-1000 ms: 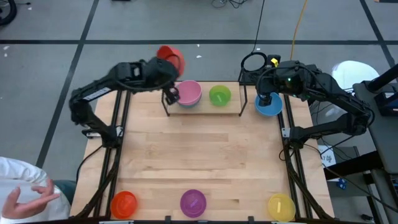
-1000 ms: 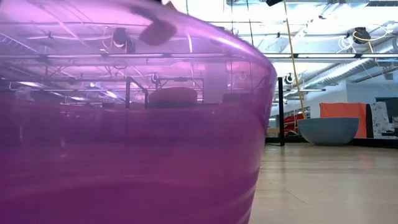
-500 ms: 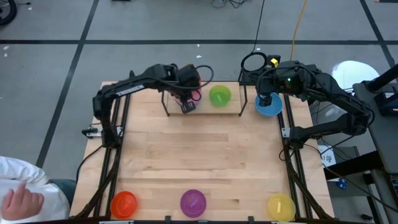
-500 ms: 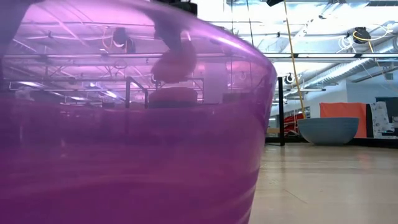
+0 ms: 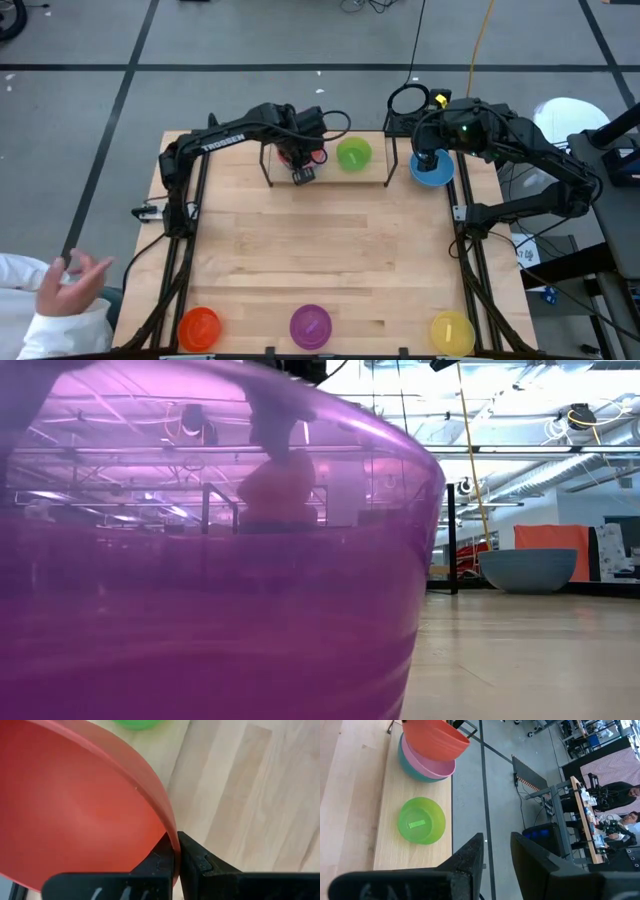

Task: Place and stack bowls onto a shelf
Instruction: Stack the orange bowl on top of the pink bowl on the shelf

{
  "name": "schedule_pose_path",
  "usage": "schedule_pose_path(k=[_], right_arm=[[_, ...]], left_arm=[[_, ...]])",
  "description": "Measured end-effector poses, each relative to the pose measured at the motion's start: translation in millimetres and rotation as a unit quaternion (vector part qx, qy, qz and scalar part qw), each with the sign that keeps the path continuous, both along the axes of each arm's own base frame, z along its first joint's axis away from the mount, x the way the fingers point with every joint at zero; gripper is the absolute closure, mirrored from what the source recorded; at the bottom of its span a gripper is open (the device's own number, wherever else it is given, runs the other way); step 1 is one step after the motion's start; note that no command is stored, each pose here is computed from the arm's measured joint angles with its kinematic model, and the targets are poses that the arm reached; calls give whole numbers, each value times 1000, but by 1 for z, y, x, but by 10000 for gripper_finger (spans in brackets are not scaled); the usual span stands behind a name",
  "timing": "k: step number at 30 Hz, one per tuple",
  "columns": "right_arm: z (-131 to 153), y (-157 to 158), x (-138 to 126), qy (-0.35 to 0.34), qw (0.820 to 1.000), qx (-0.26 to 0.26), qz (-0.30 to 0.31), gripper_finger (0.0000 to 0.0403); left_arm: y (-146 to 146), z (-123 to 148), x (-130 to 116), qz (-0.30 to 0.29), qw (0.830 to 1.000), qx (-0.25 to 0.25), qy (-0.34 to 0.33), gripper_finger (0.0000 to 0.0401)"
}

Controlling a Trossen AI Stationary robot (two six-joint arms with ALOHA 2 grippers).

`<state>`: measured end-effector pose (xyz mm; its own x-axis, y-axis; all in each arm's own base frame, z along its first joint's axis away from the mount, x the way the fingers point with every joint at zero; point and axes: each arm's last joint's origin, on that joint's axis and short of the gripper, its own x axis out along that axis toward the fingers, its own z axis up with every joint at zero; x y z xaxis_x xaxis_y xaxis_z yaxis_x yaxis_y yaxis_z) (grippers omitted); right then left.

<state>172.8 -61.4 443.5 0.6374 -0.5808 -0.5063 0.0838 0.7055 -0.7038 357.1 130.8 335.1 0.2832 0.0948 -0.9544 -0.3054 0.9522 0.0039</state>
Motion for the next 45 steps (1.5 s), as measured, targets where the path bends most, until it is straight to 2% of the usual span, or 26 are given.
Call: schedule_pose_path(k=[22,32,37,45], right_arm=[[0,0,0,-4,1000,4,-4,310],[0,0,0,-4,1000,5,-4,310],[0,0,0,-4,1000,5,-4,310],[0,0,0,-20,999,22,-19,310]], left_arm=[[29,-39,7,22,997,-43,63,392],[32,-44,10,22,997,-30,67,353],[27,-31,2,19,997,-25,65,352],[13,9,-21,23,999,25,35,351]])
